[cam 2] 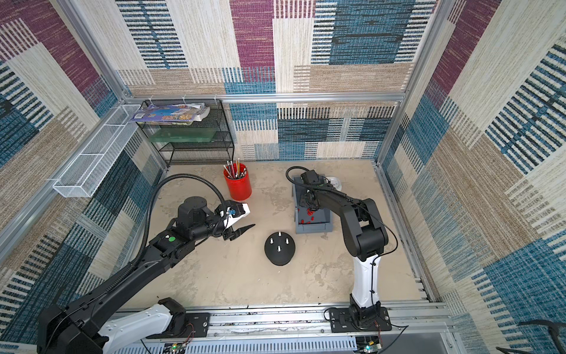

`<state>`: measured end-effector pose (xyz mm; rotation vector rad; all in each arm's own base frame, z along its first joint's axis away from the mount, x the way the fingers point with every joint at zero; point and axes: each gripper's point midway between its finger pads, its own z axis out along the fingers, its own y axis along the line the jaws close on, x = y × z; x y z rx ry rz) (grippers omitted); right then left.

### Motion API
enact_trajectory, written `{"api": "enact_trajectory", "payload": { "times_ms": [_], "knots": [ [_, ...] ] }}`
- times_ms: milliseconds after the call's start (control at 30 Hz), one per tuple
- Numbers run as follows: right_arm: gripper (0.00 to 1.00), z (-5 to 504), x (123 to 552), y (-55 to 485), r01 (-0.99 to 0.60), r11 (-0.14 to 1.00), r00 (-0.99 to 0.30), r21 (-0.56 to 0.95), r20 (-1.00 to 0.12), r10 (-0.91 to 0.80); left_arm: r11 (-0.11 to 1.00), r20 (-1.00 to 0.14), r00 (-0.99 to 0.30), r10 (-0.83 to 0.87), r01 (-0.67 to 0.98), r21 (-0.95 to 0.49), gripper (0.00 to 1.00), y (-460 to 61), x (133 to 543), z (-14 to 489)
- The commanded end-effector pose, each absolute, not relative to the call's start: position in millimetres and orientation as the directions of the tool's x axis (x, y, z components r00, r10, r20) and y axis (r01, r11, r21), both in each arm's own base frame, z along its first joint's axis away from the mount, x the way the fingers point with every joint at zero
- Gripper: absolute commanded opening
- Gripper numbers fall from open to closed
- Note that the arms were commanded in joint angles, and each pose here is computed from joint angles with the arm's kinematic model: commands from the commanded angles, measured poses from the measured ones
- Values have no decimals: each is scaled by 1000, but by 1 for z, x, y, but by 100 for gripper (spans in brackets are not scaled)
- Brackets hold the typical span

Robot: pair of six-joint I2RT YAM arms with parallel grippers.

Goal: Cover the protruding screws with screw protection sleeves
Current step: Pick up the screw protection sleeve from the storage box.

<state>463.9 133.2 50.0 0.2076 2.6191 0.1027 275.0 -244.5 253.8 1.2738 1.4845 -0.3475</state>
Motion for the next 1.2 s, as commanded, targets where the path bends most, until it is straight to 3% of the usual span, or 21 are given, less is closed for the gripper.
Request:
{"api": "enact_trajectory", "payload": {
  "times_ms": [0, 700, 833, 1167],
  "knots": [
    [19, 56, 476, 136, 137, 981, -833, 133, -520, 187, 373, -837, 174, 518, 835, 404, 75, -245, 275, 251],
    [18, 42, 491, 141, 136, 980, -836, 145, -514, 192, 351, -834, 171, 525, 849, 395, 75, -250, 273, 244],
    [11, 43, 491, 141, 136, 980, -837, 148, -512, 193, 349, -832, 175, 526, 848, 399, 75, -251, 272, 244],
    [17, 40, 487, 136, 129, 983, -849, 134, -497, 179, 347, -831, 176, 527, 848, 400, 75, -251, 272, 243]
  ]
}}
